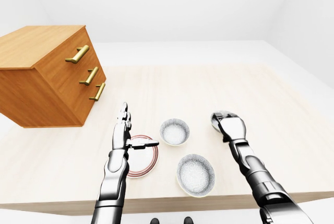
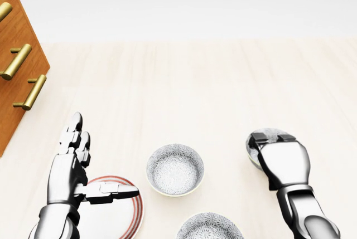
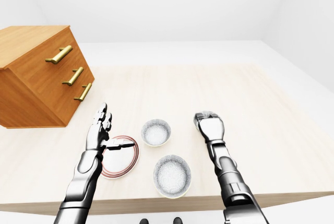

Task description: Stack the bowl at the front on the bowl in the middle.

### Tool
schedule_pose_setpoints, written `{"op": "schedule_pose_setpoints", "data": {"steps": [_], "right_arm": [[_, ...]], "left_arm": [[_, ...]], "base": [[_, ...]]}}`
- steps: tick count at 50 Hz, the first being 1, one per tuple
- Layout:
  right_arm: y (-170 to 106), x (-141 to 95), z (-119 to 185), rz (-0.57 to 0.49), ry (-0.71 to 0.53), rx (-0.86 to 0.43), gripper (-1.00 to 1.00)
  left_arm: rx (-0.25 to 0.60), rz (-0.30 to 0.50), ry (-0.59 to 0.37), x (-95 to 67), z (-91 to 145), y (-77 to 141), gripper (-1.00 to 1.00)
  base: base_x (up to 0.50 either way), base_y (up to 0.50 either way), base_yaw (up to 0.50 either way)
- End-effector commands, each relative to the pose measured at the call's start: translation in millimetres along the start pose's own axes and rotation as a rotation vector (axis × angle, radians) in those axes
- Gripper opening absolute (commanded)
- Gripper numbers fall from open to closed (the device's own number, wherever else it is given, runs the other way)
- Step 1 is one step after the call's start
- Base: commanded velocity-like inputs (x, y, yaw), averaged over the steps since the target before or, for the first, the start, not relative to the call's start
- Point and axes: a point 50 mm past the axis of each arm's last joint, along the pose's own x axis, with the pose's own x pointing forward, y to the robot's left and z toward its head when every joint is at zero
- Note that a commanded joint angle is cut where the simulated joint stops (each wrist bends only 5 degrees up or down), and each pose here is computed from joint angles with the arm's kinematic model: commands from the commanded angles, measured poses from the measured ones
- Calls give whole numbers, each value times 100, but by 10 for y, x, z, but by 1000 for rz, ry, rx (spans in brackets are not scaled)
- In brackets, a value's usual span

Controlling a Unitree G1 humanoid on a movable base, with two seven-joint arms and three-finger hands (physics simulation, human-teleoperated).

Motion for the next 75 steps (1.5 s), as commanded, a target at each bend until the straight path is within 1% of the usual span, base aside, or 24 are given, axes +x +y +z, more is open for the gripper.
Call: {"op": "schedule_pose_setpoints", "data": {"steps": [1, 5, 8, 15, 22, 35, 40, 42, 49, 54, 57, 62, 75], "right_arm": [[58, -76, -12, 19, -3, -8, -100], [1, -70, -35, -12, 4, -5, -100], [22, -75, -22, -1, -2, -12, -100], [-9, -60, -25, -16, -3, -15, -100], [-127, -27, -38, -75, 0, -10, -100], [-417, -34, -9, -226, -12, -7, -100], [-635, -56, -14, -330, -15, -15, -100], [-704, -66, -5, -351, -17, -17, -100], [-828, -99, 13, -369, -18, -19, -100], [-1005, -160, 53, -386, -20, -2, -100], [-1082, -197, 66, -378, -15, 28, -100], [-1222, -229, 113, -377, -27, 34, -100], [-1503, -189, 312, -379, -88, 79, -100]], "left_arm": [[1, -1, 2, -6, 4, -2, 100], [2, 4, 5, 4, -9, 3, 100], [1, 5, 5, 2, -7, 6, 100], [-1, 4, 6, 5, -9, 5, 100], [-9, 5, 11, 5, -10, 9, 100], [-11, 7, 13, 5, -15, 11, 100], [-11, 8, 14, 7, -14, 13, 100], [-11, 9, 14, 7, -12, 14, 100], [-11, 10, 14, 4, -7, 15, 100], [-8, 12, 12, 13, -17, 15, 100], [-9, 14, 12, 13, -17, 19, 100], [-10, 15, 13, 10, -8, 18, 100], [-11, 14, 14, 13, -13, 21, 100]], "base": [[0, 0, 0], [0, 0, 0], [0, 0, 0], [0, 0, 0], [0, 0, 0], [0, 0, 0], [0, 0, 0], [0, 0, 0], [0, 0, 0], [0, 0, 0], [0, 0, 0], [0, 0, 0], [0, 0, 0]]}}
